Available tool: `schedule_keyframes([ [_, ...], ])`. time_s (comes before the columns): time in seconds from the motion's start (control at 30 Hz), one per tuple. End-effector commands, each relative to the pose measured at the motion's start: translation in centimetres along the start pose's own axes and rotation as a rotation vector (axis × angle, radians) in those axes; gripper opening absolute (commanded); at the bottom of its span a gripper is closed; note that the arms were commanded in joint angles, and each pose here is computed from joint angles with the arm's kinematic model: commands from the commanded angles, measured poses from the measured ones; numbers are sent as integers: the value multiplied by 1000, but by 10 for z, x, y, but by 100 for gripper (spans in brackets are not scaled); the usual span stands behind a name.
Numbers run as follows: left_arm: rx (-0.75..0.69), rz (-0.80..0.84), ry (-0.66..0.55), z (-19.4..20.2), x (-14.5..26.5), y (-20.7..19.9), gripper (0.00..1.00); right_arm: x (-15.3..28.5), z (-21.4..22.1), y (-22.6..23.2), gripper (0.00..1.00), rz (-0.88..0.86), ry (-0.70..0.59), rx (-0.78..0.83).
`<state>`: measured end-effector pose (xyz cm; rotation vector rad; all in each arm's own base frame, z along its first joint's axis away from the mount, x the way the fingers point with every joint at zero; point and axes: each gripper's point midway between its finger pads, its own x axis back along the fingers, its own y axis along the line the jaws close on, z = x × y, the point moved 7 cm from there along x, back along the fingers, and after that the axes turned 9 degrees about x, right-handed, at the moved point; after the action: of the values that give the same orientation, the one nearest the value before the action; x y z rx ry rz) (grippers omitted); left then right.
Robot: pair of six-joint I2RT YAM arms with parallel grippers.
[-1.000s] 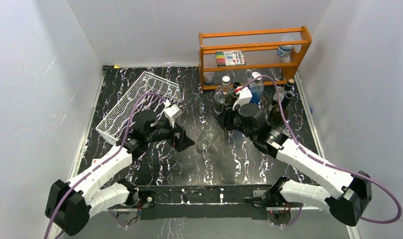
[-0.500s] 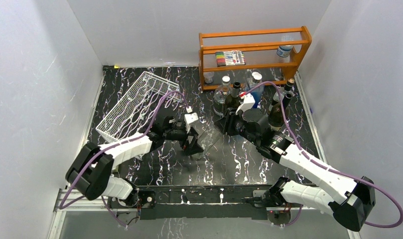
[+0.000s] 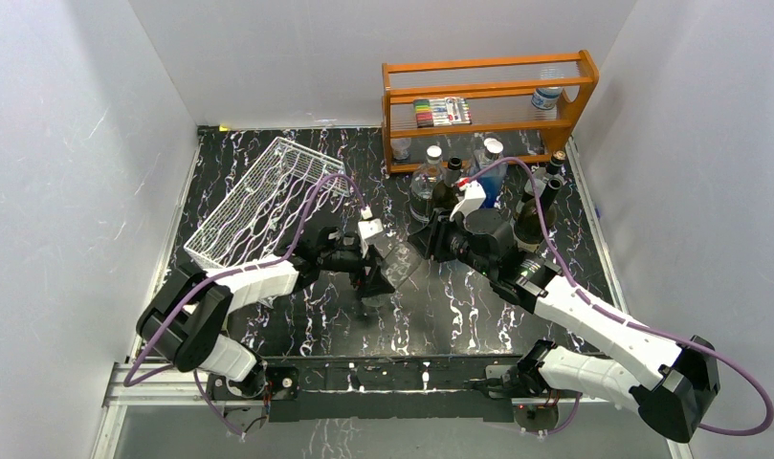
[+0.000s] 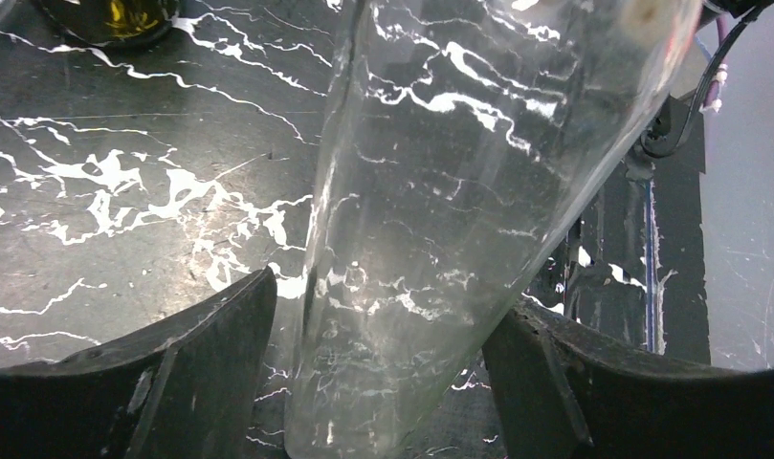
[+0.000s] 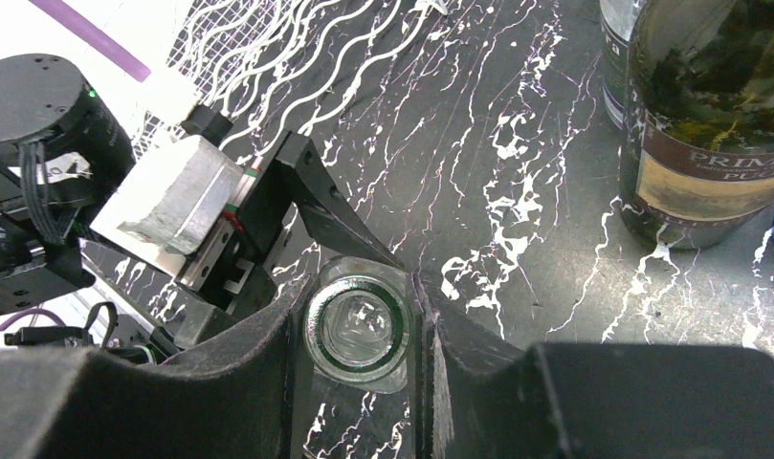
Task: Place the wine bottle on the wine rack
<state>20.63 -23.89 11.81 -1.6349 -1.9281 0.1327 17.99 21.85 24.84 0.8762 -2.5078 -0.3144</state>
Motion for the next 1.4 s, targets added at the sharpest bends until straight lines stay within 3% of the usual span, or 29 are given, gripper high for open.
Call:
schedule_keyframes([
  [0.0,-56,48,-4,7,-6,-5,72,2,-17,14,16,-82,-75,-26],
  [0.07,-78,40,-3,7,-7,-4,71,2,-17,14,17,-83,-76,-26],
  [0.13,-116,39,-5,7,-6,-4,61,2,-17,14,19,-81,-74,-27],
  [0.17,-142,41,1,6,-5,-4,50,2,-17,14,23,-85,-72,-28],
  [0.27,-219,0,27,0,-2,1,5,5,-15,15,42,-94,-60,-23],
  [0.3,-251,-13,28,-4,-1,2,0,7,-14,13,48,-84,-55,-24],
  [0.43,-352,-96,-10,-12,9,4,0,20,-16,7,63,-31,-49,-9],
  [0.63,-554,-230,-57,-45,31,3,0,42,-31,3,77,52,-11,52],
  [0.83,-760,-319,-11,-74,51,1,0,66,-58,10,82,27,2,179],
  [1.0,-862,-408,10,-84,65,2,0,82,-79,29,85,-95,17,265],
  [1.2,-952,-429,4,-81,75,-6,0,73,-72,39,89,-171,185,283],
  [1.37,-1046,-436,-29,-72,77,-10,0,31,-65,51,89,-222,334,247],
])
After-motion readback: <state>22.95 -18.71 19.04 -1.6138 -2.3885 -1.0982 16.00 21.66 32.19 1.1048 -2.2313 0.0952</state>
